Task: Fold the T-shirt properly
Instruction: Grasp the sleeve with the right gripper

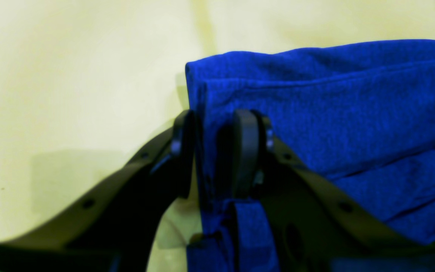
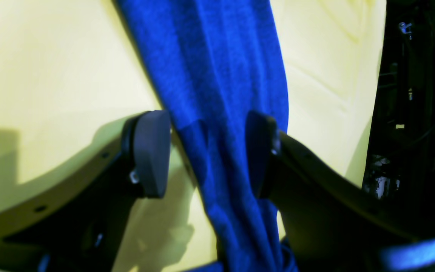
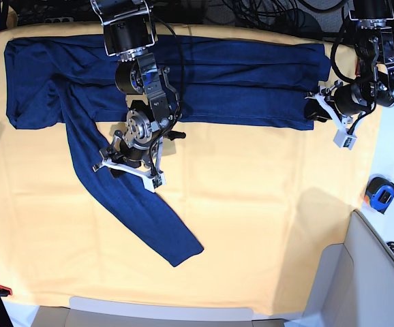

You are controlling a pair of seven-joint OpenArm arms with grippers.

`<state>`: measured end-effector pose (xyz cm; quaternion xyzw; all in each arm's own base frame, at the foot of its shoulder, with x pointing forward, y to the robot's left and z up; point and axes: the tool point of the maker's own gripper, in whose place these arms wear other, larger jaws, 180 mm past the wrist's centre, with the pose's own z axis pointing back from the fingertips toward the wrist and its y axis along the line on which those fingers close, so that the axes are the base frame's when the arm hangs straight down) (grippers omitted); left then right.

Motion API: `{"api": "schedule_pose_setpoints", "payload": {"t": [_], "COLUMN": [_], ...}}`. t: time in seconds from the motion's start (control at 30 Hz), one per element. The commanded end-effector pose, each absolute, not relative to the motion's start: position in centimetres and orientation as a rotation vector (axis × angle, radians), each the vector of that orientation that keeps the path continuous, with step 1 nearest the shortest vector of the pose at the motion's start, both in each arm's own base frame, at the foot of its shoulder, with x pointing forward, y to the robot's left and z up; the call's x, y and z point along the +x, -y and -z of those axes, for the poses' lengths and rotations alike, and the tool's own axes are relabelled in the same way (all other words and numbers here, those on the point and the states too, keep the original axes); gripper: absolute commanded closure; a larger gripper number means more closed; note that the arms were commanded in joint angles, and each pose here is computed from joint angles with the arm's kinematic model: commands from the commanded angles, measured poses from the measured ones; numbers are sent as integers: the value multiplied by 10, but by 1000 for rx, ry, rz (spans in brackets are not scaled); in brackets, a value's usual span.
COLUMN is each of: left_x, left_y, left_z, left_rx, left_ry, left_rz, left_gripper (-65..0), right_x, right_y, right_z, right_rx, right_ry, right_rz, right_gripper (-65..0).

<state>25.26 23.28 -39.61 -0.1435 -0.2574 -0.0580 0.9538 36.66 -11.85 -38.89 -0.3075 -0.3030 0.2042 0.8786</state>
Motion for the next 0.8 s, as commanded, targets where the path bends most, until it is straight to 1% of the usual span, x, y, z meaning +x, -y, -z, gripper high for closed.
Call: {"api": "schedule_pose_setpoints", "payload": {"t": [0.0, 0.1, 0.3, 0.7, 0.73, 0.77], "left_x": [262, 262, 262, 262, 262, 262], "left_y": [-237, -237, -237, -237, -237, -237], "left_z": [385, 385, 385, 385, 385, 385], "left_rx": [-283, -283, -283, -283, -283, -283], "left_ry": [561, 561, 561, 561, 561, 561], "left_rz": [129, 129, 129, 129, 129, 129], "left_gripper": [-172, -172, -172, -172, -172, -172], "right_x": [373, 377, 380, 377, 377, 377], "right_y": [115, 113, 104, 103, 103, 103], "right_z": [383, 385, 398, 405, 406, 406], "right_rx": [-642, -639, -566, -558, -556, -556], "right_ry": [649, 652, 637, 617, 616, 616], "right_rz": [-427, -438, -429, -437, -437, -439], "right_gripper": [-316, -316, -316, -314, -312, -296]}}
